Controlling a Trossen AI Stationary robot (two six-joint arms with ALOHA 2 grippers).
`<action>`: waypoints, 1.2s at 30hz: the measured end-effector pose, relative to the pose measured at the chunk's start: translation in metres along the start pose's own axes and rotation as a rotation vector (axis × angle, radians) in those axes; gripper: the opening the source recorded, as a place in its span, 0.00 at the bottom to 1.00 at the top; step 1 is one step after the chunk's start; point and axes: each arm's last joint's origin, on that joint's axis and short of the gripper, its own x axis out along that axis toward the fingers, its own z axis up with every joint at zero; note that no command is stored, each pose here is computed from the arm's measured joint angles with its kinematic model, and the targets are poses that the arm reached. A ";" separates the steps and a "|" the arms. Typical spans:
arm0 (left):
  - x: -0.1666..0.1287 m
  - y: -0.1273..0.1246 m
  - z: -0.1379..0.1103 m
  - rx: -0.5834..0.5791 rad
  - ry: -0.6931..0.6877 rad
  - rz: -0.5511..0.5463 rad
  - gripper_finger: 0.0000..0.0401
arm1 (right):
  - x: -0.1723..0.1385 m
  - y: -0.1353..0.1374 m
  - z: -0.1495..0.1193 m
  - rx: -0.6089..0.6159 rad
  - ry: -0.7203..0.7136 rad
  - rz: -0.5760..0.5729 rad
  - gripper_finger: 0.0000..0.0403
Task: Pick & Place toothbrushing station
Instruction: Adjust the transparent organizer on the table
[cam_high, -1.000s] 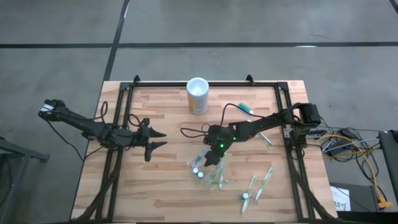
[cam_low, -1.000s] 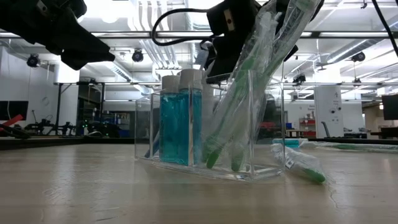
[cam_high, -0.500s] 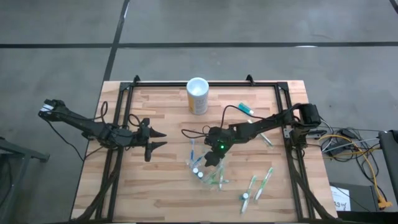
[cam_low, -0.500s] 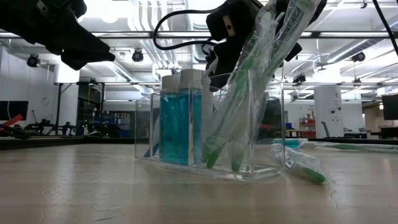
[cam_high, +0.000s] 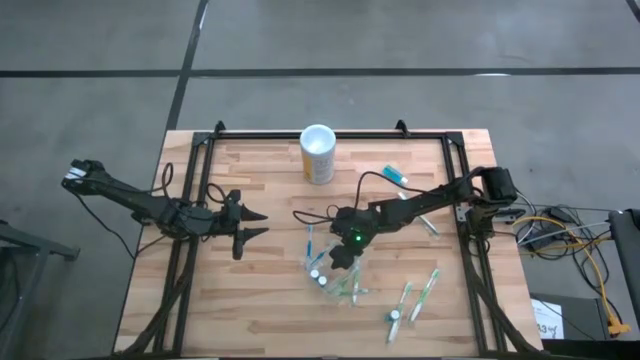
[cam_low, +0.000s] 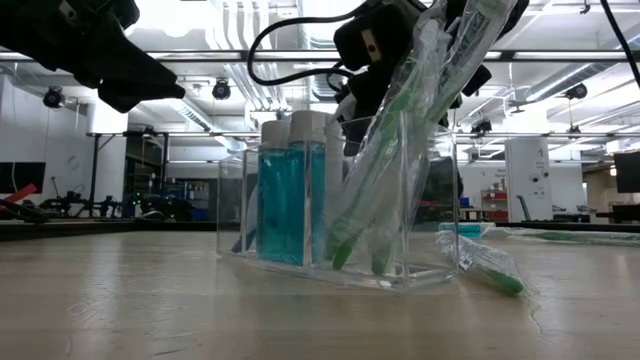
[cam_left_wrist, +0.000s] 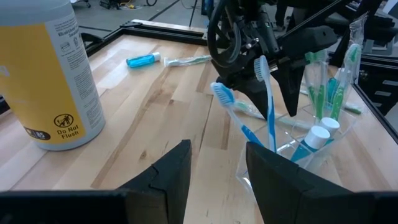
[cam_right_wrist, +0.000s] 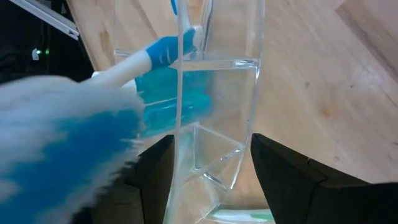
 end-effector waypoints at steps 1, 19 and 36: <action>0.000 0.000 0.000 0.000 0.000 0.000 0.39 | 0.000 0.000 0.000 0.001 -0.001 -0.006 0.51; 0.000 0.000 0.000 0.000 0.000 0.000 0.39 | -0.004 0.004 0.000 0.011 0.009 -0.026 0.48; 0.000 0.000 0.000 0.000 0.000 0.000 0.39 | -0.002 0.019 -0.001 -0.044 0.060 -0.054 0.40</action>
